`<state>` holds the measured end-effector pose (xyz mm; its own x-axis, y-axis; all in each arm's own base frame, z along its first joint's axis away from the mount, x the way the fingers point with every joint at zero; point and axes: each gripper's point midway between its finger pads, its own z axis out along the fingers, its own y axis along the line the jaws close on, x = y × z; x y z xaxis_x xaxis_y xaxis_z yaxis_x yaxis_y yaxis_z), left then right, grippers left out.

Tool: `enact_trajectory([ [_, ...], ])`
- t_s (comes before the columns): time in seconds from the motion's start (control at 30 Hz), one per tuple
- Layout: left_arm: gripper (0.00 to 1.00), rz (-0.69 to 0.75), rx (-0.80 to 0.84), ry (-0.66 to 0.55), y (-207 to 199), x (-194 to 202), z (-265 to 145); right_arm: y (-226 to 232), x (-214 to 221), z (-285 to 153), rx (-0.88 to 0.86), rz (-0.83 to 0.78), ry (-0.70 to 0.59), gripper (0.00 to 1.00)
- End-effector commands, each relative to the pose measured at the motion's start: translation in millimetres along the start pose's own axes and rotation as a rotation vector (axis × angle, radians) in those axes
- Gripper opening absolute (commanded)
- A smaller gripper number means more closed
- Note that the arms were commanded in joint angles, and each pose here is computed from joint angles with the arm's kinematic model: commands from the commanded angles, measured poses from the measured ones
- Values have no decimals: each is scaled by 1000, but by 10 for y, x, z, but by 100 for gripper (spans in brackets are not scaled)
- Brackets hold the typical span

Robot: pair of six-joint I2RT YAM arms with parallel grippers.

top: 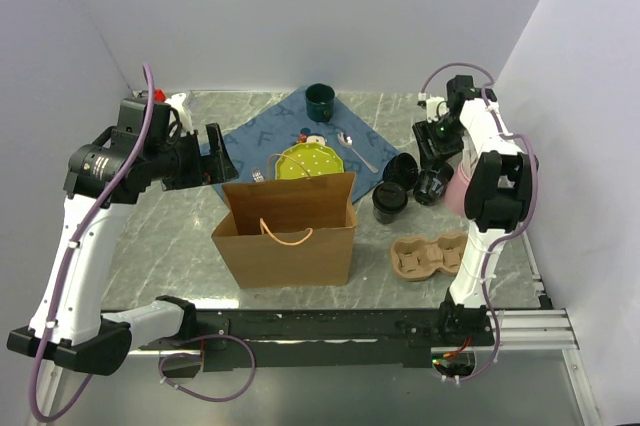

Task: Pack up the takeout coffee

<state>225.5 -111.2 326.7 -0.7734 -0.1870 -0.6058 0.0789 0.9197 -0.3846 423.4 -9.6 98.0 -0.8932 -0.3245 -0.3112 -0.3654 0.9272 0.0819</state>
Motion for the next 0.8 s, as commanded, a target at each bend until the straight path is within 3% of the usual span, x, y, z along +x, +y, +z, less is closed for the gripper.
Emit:
enact_trajectory([
  [0.0,97,-3,11,-33,-49,-79,-73,62,-64,6,-69,-12,-19,72],
  [0.23,97,-6,15,-25,-53,-73,-40,28,-31,-19,-79,-9,-18,69],
  [0.47,97,-12,21,-20,-69,-79,-17,15,-7,-151,-100,2,-60,52],
  [0.77,97,-2,25,-27,-81,-101,-35,186,50,-142,-200,0,-67,51],
])
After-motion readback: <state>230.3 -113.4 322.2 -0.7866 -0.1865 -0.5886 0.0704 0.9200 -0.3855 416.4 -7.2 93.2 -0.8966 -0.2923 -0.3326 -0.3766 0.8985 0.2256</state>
